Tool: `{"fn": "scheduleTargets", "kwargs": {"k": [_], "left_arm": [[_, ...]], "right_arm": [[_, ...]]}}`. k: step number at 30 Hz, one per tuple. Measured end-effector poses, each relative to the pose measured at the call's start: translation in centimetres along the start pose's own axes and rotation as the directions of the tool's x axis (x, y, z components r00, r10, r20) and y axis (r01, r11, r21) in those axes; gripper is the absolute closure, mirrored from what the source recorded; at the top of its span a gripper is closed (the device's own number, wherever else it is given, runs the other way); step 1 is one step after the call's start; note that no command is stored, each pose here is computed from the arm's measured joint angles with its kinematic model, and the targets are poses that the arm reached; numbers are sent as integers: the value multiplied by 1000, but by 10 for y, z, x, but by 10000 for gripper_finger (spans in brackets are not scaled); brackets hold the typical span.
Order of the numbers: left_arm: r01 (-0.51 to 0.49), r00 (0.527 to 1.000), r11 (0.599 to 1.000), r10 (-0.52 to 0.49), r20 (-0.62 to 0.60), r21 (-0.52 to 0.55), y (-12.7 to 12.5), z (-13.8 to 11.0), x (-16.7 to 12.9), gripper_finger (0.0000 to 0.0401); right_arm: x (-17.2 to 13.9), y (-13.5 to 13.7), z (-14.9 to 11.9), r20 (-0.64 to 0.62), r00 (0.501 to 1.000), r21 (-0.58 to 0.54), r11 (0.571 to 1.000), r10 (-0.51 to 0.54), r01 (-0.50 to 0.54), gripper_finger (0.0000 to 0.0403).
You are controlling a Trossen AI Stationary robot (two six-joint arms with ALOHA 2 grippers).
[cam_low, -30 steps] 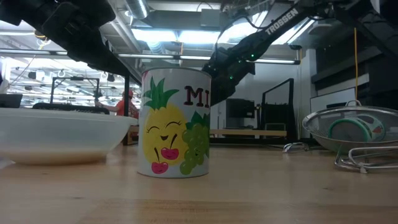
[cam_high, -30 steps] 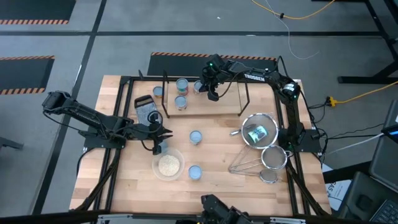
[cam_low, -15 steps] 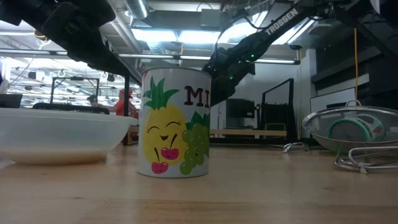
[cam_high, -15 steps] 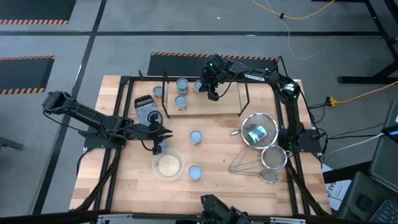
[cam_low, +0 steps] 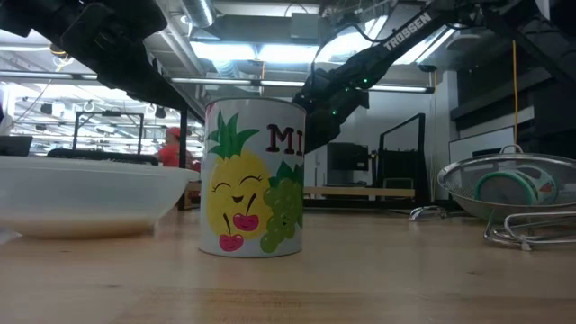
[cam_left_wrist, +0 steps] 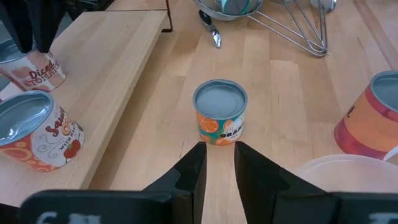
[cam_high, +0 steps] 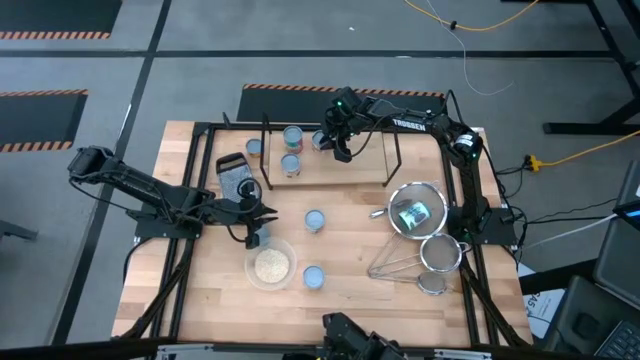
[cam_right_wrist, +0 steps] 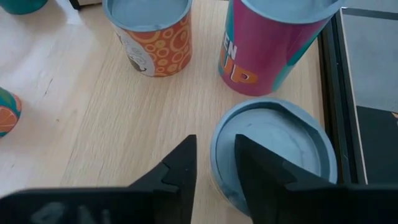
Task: Pick and place cans onto a shelf
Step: Put the pink diced tomato can on the shelf, then put the blue tuna fish can on the shelf
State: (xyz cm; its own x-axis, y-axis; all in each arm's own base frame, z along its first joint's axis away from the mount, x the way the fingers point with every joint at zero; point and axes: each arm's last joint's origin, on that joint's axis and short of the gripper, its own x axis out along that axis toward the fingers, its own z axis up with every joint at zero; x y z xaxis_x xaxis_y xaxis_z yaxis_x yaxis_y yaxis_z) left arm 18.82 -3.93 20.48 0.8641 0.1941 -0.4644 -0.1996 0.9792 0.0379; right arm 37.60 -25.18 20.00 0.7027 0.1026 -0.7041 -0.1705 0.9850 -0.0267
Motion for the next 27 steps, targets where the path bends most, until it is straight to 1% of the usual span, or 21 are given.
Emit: {"fn": "scheduleTargets", "kwargs": {"k": [9,12,19,27], "left_arm": [[0,1000,1000,0,0,0,0,0,0,329],[0,1000,1000,0,0,0,0,0,0,330],[0,1000,1000,0,0,0,0,0,0,330],[0,1000,1000,0,0,0,0,0,0,330]], "right_arm": [[0,0,1,5,1000,-3,1000,-2,2,285],[-5,-1,6,-1,1000,2,1000,4,-4,285],[-26,0,34,-5,998,15,998,55,-55,285],[-61,14,71,-54,992,34,994,110,-108,285]]}}
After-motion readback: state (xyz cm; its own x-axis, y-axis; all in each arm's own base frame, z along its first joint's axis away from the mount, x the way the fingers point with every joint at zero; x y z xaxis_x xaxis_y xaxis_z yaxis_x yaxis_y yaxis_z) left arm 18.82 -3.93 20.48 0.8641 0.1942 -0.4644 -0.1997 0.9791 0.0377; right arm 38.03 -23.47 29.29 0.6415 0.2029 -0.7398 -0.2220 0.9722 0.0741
